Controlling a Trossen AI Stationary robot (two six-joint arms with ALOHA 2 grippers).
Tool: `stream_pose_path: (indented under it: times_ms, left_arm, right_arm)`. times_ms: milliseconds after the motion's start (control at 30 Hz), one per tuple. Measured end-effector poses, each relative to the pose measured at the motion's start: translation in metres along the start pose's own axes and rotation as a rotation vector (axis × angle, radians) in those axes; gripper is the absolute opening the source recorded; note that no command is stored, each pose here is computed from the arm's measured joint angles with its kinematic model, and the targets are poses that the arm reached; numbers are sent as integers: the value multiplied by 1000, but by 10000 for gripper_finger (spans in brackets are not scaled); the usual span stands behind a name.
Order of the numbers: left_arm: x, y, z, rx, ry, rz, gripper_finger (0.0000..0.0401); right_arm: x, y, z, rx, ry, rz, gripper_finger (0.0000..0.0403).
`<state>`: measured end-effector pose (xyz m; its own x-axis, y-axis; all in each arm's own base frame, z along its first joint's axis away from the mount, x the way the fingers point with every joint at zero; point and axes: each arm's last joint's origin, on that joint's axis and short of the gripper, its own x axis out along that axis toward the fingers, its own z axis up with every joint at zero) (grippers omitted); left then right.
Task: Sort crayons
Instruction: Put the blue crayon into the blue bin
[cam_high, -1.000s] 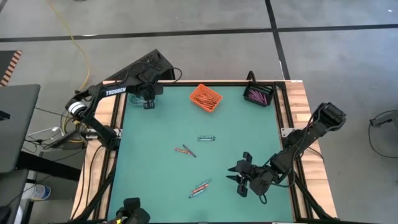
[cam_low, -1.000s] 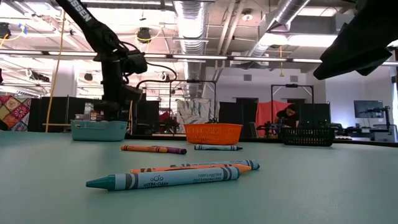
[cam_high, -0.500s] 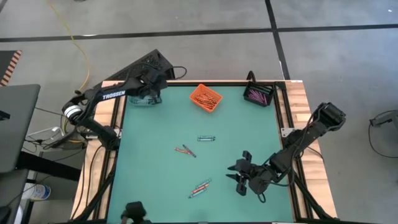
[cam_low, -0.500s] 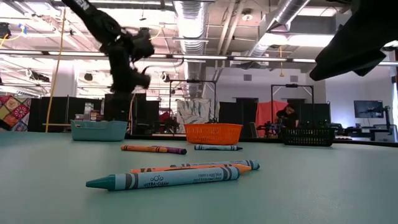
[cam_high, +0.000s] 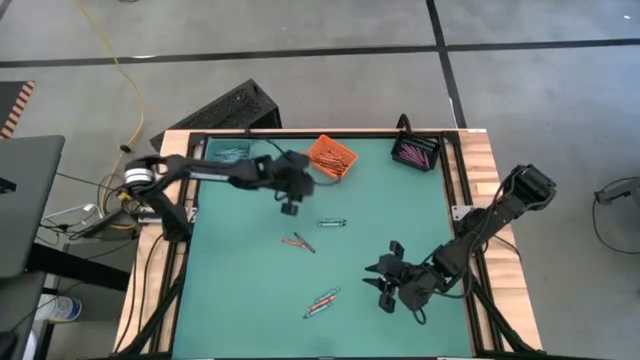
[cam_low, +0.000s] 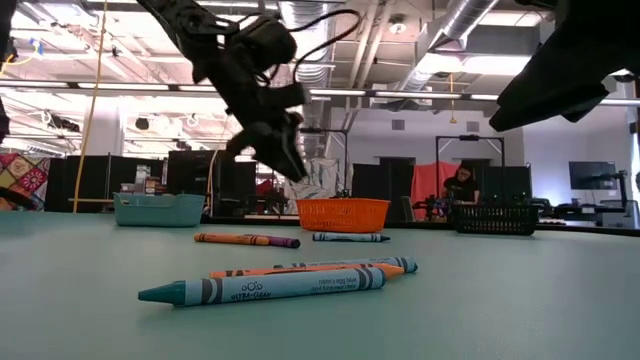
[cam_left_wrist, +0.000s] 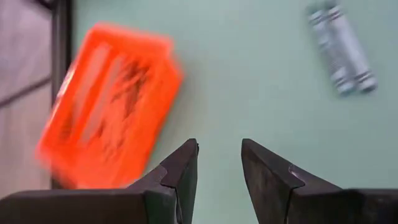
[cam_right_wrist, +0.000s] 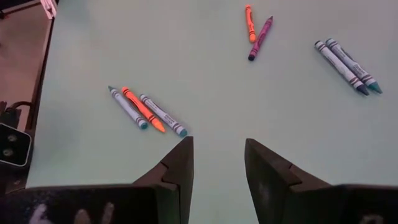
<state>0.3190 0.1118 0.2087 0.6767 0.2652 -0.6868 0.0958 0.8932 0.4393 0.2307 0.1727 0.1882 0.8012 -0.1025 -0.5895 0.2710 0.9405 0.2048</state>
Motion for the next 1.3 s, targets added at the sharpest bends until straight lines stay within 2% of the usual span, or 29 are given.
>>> stream_pose_path:
  times_ms: [167, 333, 467, 900, 1300]
  left_arm:
    - [34, -28, 11, 46, -48, -87, 114]
    - [65, -40, 17, 23, -27, -151, 114]
    - [79, -41, 23, -6, -26, -162, 114]
    - [83, -46, 24, -71, -34, -286, 114]
    - [88, -52, 21, -103, -40, -358, 114]
  right_arm:
    - [-4, 3, -4, -6, 6, 16, 136]
    - [-6, 6, -7, -17, 11, 28, 136]
    - [-7, 7, -7, -20, 1, 22, 136]
    - [-8, 8, -8, -23, -10, 16, 137]
    - [-8, 7, -8, -23, -17, 10, 137]
